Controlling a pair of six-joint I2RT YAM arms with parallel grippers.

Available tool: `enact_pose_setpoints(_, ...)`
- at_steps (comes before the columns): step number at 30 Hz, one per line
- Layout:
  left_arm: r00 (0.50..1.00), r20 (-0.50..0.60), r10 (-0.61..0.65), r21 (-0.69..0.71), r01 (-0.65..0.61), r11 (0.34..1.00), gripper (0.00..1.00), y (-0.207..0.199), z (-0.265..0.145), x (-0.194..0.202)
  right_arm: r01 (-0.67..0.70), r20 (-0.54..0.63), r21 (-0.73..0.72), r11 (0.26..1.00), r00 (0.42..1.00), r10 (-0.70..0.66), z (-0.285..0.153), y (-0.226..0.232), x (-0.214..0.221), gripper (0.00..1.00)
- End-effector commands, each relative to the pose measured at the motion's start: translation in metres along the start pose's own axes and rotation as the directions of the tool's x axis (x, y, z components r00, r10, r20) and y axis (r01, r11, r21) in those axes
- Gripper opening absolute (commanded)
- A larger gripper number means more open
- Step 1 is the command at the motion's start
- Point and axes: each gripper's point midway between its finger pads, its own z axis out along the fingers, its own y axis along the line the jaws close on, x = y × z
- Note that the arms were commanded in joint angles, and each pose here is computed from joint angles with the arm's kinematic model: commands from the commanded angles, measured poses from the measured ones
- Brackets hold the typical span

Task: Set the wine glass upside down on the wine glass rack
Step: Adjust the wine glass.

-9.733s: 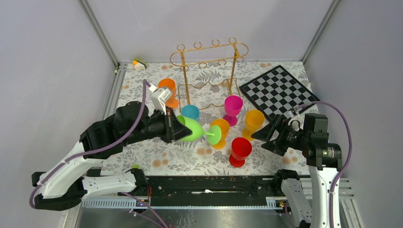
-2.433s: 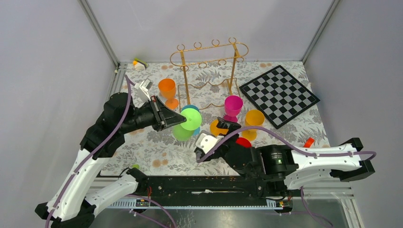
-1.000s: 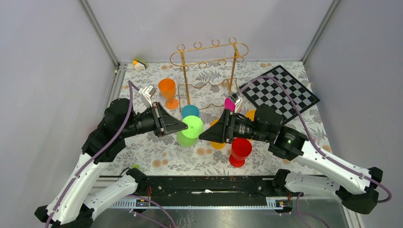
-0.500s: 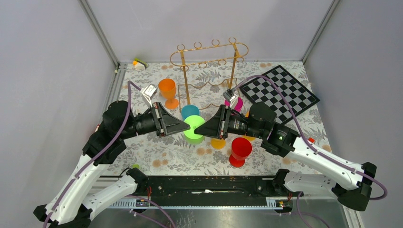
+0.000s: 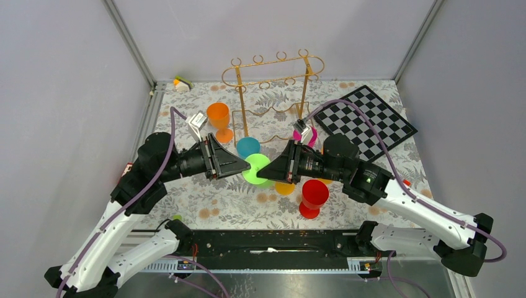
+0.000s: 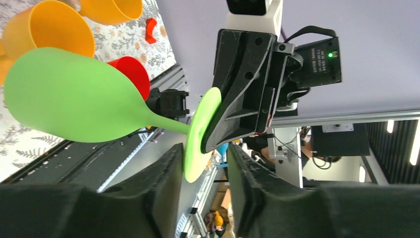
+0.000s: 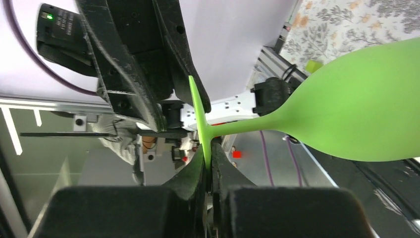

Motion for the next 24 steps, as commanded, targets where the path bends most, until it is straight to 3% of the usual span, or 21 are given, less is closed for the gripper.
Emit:
enact_pose_setpoints(1,0.999,0.012,0.050,0.060,-0.051,0.997,0.43,-0.015,-0.001,-0.003,0.074,-0.037,0.103,0.992,0.997,-0.071,-0.011,-0.012,0.002,0.00)
enact_pose_setpoints(9,0.996,0.033,0.084,0.051,-0.086,0.995,0.75,-0.017,-0.001,-0.008,0.105,-0.109,0.208,0.972,0.991,-0.084,-0.027,-0.029,0.014,0.00)
enact_pose_setpoints(17,0.988,0.063,0.143,-0.100,-0.137,0.986,0.77,-0.003,-0.007,-0.020,0.189,-0.210,0.368,0.911,0.971,-0.116,-0.055,-0.042,0.020,0.00)
enact_pose_setpoints(24,0.976,0.081,0.201,-0.235,-0.177,0.956,0.78,0.007,-0.012,-0.037,0.337,-0.196,0.344,0.876,0.939,-0.284,-0.073,-0.043,0.007,0.00)
